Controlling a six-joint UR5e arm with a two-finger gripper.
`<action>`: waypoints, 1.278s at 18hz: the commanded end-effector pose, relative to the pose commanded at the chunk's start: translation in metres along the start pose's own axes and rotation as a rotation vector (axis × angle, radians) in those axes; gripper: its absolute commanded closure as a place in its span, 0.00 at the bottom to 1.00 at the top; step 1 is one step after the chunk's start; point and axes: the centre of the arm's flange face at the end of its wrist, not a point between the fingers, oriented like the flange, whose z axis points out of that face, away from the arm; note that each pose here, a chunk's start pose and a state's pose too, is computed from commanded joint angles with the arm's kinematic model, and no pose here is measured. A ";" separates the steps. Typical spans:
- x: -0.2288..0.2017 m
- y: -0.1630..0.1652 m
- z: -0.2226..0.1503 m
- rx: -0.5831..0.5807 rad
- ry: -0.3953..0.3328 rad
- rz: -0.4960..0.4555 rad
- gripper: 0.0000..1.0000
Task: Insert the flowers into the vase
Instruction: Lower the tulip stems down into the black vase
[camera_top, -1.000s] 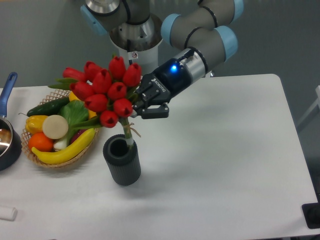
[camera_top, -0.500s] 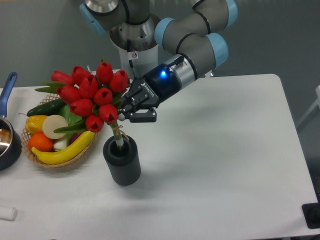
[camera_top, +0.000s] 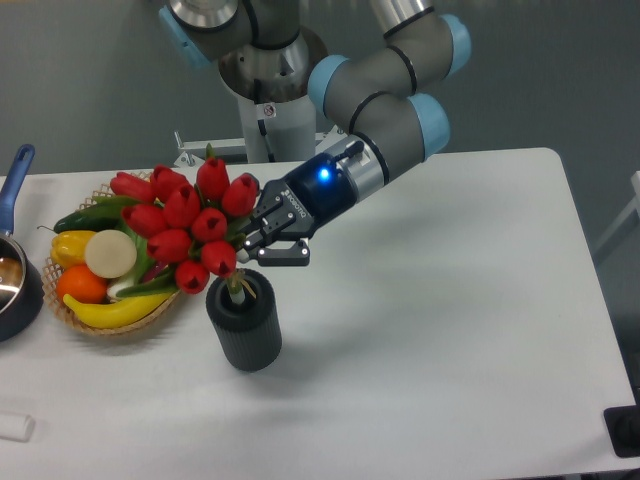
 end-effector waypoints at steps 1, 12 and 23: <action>0.001 0.001 0.000 -0.002 0.000 0.006 0.84; 0.001 0.040 0.001 -0.002 0.003 0.009 0.84; -0.001 0.065 0.000 -0.048 -0.003 0.035 0.84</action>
